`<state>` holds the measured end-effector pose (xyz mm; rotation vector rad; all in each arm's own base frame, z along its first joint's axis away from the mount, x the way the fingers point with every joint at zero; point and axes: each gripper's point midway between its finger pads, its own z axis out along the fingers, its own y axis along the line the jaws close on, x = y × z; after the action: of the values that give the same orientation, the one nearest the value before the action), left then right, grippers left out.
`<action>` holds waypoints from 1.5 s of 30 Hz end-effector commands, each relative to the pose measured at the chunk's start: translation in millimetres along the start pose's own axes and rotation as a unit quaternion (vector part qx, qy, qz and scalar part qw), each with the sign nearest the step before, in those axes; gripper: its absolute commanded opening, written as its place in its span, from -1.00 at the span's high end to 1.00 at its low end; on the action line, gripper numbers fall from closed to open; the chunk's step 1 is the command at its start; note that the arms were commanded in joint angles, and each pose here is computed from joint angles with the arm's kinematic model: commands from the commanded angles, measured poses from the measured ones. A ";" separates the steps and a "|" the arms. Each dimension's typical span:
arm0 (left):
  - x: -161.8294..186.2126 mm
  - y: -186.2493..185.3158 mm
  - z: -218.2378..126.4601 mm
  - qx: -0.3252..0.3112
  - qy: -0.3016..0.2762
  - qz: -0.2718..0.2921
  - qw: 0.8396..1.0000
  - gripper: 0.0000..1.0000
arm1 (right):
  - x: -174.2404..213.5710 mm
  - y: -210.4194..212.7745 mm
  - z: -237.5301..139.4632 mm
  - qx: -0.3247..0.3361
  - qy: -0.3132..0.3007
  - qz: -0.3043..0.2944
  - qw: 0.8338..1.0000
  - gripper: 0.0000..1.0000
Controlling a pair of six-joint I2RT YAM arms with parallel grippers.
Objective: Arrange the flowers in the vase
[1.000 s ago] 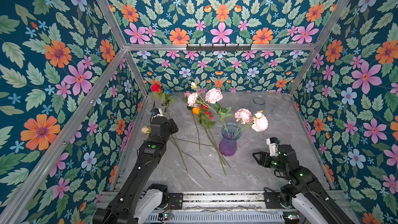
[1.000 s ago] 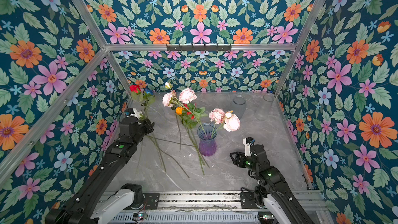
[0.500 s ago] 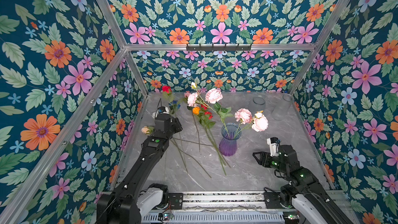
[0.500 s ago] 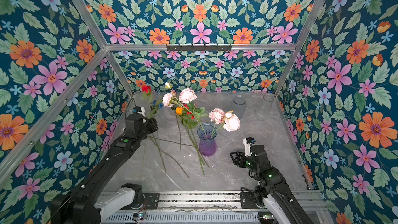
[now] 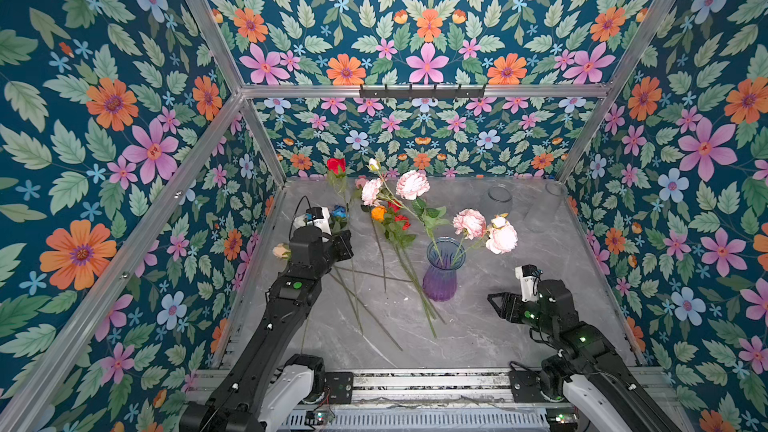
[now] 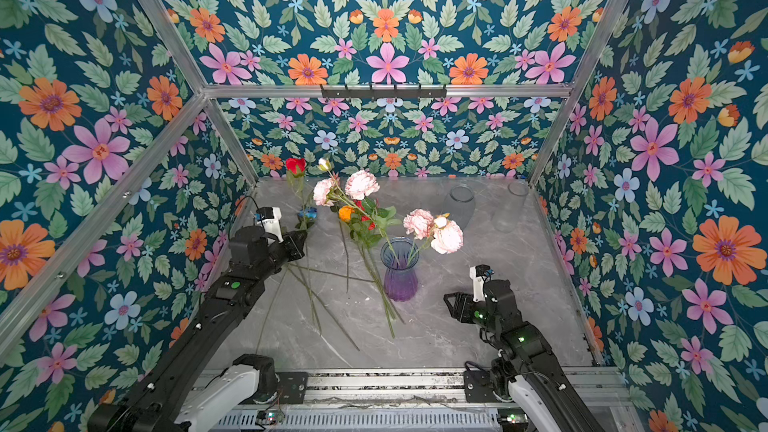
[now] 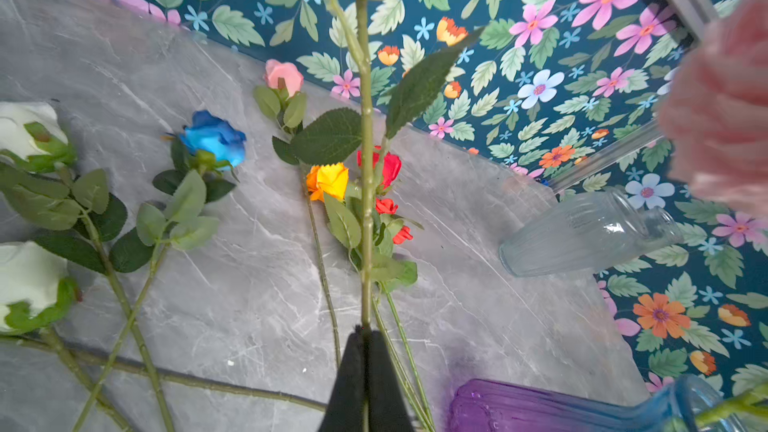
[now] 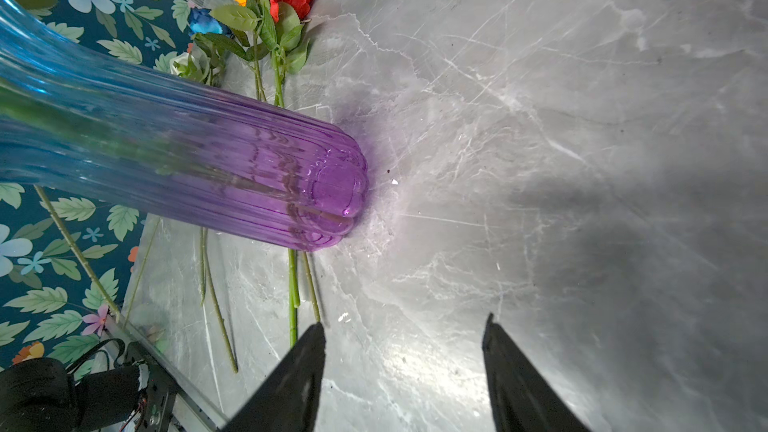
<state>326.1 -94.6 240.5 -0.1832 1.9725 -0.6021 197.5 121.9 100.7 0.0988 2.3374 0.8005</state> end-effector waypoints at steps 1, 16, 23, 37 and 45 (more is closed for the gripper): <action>-36.6 -17.6 -20.6 0.028 -0.080 0.008 0.996 1.00 | -1.8 2.0 -0.4 -0.004 -0.004 -0.001 1.000 -0.24; -158.6 -201.9 -198.9 0.476 -0.338 0.056 0.810 1.00 | -1.9 0.7 1.8 0.000 0.001 0.001 1.000 -0.24; -119.6 -289.4 -160.4 0.515 -0.304 0.129 0.791 1.00 | -1.5 -0.4 1.8 0.004 0.001 0.002 1.000 -0.24; -72.5 -331.4 -110.6 0.543 -0.267 0.132 0.785 1.00 | -1.9 -0.2 0.9 0.003 -0.002 0.001 1.000 -0.24; -46.3 -317.1 -81.1 0.512 -0.248 0.133 0.811 1.00 | -1.5 0.2 0.8 0.001 -0.001 0.001 1.000 -0.24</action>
<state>234.6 -329.3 457.2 0.5769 0.9780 -1.2253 197.5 122.0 99.1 0.1000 2.3456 0.7974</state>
